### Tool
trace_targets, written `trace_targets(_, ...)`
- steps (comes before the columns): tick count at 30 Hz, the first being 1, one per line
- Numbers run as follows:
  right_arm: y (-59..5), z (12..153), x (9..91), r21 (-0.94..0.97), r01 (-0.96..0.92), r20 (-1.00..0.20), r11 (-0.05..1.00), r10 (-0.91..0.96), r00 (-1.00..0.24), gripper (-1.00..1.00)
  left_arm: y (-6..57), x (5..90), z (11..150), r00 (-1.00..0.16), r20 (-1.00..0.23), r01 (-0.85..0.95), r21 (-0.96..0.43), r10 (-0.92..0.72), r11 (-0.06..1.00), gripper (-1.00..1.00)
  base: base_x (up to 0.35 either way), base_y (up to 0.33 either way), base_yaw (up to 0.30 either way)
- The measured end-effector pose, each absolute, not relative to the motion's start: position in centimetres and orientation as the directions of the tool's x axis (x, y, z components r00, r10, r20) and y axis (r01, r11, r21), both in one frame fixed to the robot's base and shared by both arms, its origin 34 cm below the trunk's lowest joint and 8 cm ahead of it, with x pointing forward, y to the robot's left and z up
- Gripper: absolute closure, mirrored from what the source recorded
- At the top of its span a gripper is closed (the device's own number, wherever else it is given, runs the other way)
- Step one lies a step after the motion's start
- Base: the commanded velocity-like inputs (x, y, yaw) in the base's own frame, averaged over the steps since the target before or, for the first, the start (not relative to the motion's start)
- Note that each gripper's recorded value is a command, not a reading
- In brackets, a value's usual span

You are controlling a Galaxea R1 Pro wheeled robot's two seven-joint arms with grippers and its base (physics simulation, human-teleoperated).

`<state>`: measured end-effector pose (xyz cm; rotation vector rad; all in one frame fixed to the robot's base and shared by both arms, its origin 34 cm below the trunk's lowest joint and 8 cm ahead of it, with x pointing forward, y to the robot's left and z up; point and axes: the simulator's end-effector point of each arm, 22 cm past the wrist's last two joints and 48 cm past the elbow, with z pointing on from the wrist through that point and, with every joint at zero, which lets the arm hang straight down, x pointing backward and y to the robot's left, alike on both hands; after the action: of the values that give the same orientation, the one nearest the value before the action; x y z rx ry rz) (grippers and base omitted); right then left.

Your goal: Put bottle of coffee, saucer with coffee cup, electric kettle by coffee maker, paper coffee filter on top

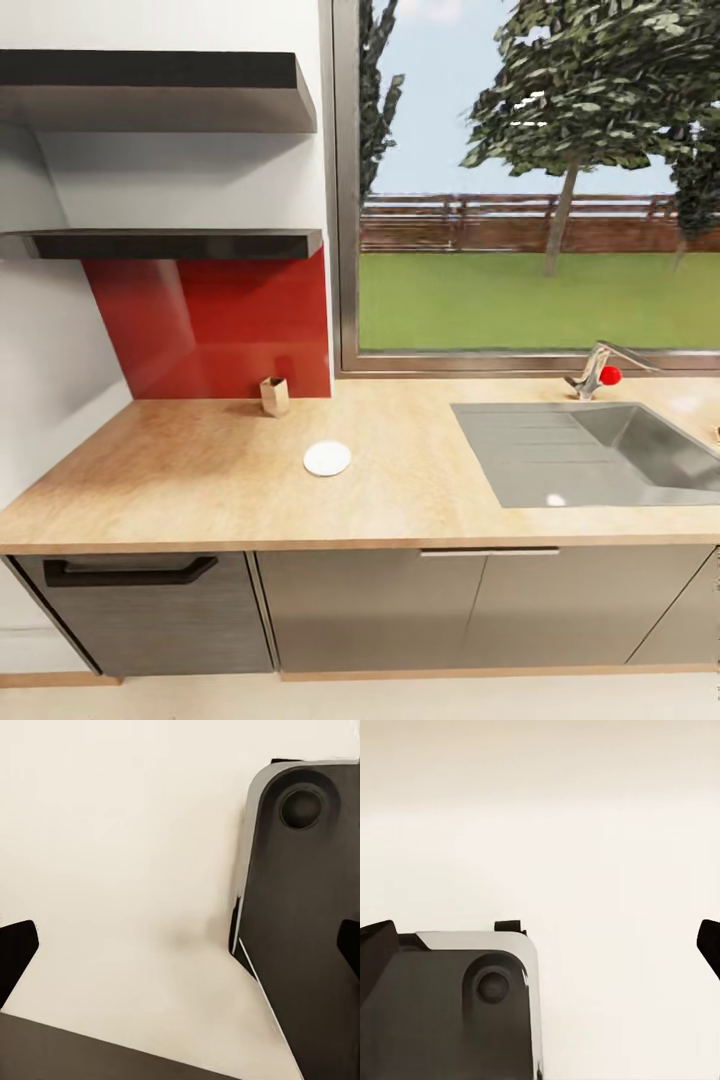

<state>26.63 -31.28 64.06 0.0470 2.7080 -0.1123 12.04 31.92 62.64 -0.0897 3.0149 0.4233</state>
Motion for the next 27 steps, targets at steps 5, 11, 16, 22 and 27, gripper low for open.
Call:
trace_targets(5, -31.5, 64.1, 26.8, -0.075, 0.053, -0.423, 0.996, 0.016, -0.906, -1.0, 36.9, 15.7, 63.4, -0.983, -0.183, -0.086, 0.328, -0.026, 0.941, -1.0, -0.054, 0.0, 0.0)
trace_targets(11, -31.3, 64.6, 28.4, -0.07, 0.054, -0.456, 0.996, 0.016, -0.89, -1.0, 37.4, 25.5, 65.6, -0.921, -0.39, -0.148, 0.313, -0.015, 0.938, -1.0, -0.008, 0.0, 0.0)
trace_targets(16, -28.0, 66.4, 33.4, -0.023, 0.053, -0.552, 0.998, 0.032, -0.833, -1.0, 36.7, 34.0, 69.4, -0.798, -0.603, -0.208, 0.267, -0.005, 0.941, -1.0, -0.001, 0.0, 0.0)
trace_targets(22, -25.0, 69.0, 38.1, 0.026, 0.054, -0.655, 0.998, 0.058, -0.753, -1.0, 36.7, 39.0, 73.5, -0.639, -0.769, -0.253, 0.223, 0.011, 0.941, -1.0, 0.0, 0.0, 0.0)
trace_targets(27, -22.4, 72.4, 42.3, 0.072, 0.057, -0.766, 0.996, 0.092, -0.636, -1.0, 36.9, 41.9, 77.3, -0.471, -0.882, -0.293, 0.177, 0.019, 0.939, -1.0, 0.0, 0.0, 0.0)
